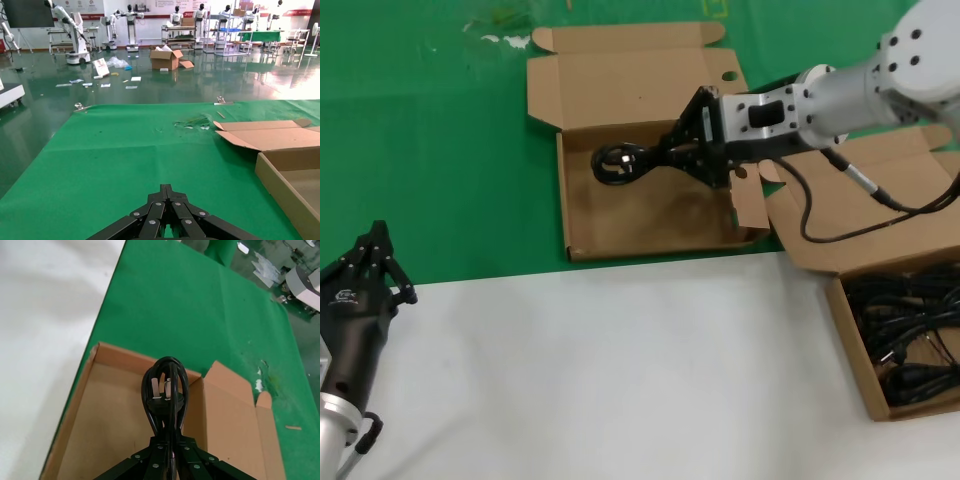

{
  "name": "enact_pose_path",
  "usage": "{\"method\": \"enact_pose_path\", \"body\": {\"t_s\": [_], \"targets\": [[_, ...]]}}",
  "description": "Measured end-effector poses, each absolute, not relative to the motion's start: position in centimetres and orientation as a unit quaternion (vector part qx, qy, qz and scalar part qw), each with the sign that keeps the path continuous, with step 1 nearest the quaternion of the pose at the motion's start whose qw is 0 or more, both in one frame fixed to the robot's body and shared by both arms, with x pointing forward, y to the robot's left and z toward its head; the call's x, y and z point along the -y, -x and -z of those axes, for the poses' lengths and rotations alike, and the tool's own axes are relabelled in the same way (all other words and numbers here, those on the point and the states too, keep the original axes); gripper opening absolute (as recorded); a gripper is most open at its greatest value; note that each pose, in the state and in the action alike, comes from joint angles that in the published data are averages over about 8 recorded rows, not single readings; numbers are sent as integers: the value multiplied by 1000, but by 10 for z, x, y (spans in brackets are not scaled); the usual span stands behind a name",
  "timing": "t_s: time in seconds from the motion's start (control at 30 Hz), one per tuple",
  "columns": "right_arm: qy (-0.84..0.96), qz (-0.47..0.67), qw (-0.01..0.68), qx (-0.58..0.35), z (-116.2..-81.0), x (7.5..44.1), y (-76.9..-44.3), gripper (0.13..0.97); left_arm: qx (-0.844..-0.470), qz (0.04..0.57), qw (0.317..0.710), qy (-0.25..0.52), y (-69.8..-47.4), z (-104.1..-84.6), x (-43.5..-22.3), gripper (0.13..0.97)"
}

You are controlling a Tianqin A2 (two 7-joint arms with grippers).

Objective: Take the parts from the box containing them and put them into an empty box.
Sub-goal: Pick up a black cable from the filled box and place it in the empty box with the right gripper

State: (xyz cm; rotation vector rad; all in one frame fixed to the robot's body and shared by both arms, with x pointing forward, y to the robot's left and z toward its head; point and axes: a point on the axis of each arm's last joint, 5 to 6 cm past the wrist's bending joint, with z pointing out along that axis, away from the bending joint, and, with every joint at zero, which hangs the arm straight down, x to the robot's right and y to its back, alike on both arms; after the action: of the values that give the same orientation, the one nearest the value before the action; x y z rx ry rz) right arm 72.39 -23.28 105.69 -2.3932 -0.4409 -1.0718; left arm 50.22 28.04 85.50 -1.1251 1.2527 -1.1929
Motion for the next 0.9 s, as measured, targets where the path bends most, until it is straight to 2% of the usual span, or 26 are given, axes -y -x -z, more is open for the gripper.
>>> {"method": "enact_pose_path", "body": {"t_s": [0.33,0.73,0.9], "targets": [[867,405,225,183,-1029,233,-740,148,-521,496,513,468,-502,-855,-280,140],[859,421,229,179,-1015,238,-741,178,-521,496,513,468,-502,-855,-280,140],[851,435,246,159,-1021,242,-732,238,-521,496,513,468,-502,-855,-280,140]]}}
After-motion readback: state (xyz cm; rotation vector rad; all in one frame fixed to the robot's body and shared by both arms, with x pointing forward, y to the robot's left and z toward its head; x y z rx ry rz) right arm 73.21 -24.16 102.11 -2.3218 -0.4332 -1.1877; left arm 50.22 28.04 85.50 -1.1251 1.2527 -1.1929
